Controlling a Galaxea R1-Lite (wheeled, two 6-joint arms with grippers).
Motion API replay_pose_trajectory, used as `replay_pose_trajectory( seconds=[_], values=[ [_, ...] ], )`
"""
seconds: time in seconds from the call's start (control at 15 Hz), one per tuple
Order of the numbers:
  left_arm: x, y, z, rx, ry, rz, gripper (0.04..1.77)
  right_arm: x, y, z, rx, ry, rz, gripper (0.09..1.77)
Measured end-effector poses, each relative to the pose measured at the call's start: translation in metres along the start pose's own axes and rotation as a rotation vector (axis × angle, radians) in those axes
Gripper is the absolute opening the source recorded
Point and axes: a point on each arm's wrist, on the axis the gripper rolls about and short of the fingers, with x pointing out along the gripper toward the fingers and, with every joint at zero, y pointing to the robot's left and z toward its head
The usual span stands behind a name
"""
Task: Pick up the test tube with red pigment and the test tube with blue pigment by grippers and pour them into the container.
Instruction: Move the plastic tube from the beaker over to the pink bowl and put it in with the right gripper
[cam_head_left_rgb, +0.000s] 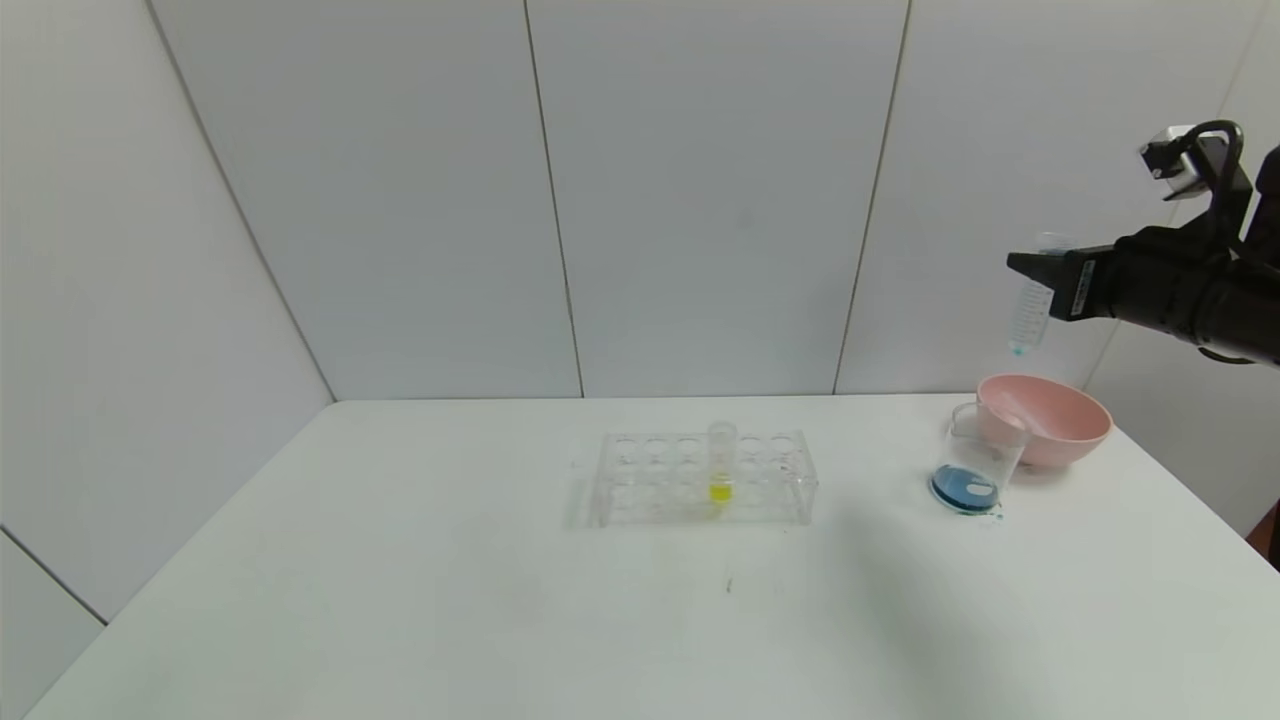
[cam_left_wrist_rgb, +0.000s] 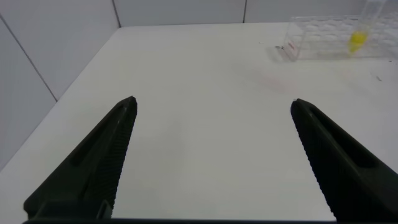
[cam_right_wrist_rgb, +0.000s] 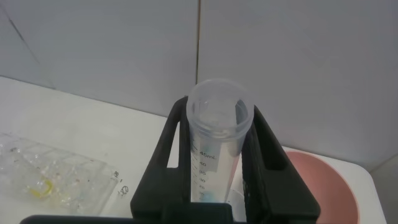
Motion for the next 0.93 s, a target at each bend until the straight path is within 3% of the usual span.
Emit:
replay_pose_trajectory(
  seconds=[0.33, 0.6, 0.93],
  values=[
    [0.000, 0.000, 0.000, 0.000, 0.000, 0.000, 1.76, -0.008, -0.023, -0.014, 0.034, 0.020, -0.067, 0.52],
    [0.000, 0.000, 0.000, 0.000, 0.000, 0.000, 1.76, 0.007, -0.062, -0.030, 0.034, -0.015, -0.153, 0.52],
    [0.000, 0.000, 0.000, 0.000, 0.000, 0.000, 1.76, 0.042, -0.111, -0.071, 0.044, -0.004, -0.235, 0.52]
  ],
)
